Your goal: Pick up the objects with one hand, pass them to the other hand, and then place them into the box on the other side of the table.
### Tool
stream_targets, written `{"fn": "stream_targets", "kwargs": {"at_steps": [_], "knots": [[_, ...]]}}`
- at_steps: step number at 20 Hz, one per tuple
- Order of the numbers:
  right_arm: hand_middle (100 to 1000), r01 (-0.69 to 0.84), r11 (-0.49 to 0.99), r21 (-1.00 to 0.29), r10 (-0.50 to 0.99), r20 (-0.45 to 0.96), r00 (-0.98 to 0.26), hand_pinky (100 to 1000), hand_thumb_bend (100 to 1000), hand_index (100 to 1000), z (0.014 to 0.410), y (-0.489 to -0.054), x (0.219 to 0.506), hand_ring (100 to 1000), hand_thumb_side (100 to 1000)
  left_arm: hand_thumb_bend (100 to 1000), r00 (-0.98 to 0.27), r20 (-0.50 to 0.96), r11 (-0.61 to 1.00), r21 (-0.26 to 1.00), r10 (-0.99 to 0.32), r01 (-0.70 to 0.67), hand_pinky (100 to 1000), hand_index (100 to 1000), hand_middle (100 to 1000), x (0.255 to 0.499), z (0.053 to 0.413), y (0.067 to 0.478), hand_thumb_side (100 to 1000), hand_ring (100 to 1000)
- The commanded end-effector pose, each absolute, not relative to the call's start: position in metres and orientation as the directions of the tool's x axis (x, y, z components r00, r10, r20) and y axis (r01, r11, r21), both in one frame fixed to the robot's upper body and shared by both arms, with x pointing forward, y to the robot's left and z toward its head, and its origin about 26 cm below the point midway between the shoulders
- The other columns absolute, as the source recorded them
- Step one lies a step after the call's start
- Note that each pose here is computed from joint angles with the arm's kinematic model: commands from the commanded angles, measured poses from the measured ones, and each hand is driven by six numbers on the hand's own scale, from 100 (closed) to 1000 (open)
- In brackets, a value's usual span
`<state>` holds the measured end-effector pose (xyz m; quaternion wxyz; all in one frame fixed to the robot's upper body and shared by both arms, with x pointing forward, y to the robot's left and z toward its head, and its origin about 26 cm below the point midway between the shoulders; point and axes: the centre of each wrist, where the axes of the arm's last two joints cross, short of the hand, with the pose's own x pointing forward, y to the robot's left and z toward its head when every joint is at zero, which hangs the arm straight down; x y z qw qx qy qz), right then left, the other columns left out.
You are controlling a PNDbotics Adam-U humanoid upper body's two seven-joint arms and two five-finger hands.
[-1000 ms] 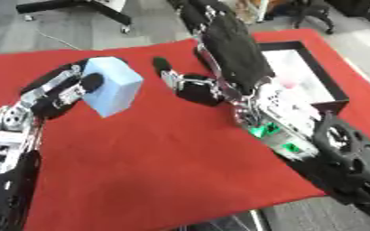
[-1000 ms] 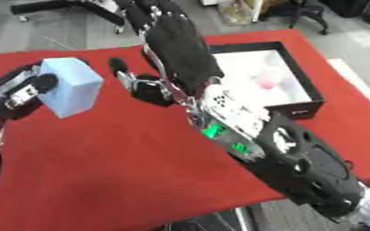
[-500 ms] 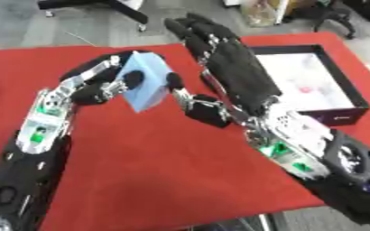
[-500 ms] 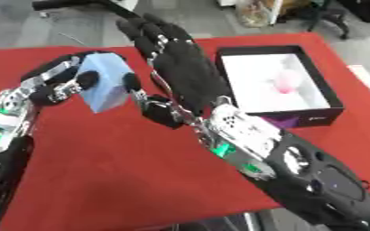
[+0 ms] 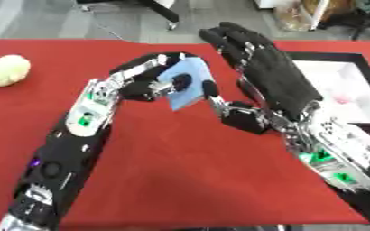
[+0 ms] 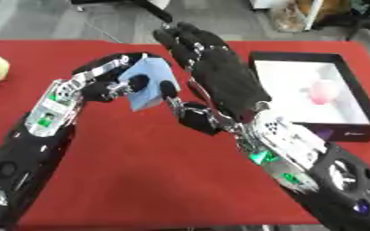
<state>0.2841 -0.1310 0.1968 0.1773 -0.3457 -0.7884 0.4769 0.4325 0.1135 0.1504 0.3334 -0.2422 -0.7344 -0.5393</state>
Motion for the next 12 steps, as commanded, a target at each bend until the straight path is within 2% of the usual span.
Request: {"fn": "stream_targets", "kwargs": {"at_steps": [1,12], "knots": [[896,0.369,0.352,-0.860,0.661,-0.051,-0.748,876,285,996,0.207,-0.126,0.279,968,292,100,-0.778,0.625,0.135,0.766,0.068,0.628,738,742,569,0.432,0.160,0.099,603,605],[904,0.385,0.324,-0.864,0.660,-0.085,-0.746,891,338,1000,0.211,-0.143,0.284,957,311,100,-0.817,0.577,0.125,0.811,-0.002,0.572,740,740,567,0.447,0.154,0.118,561,604]]}}
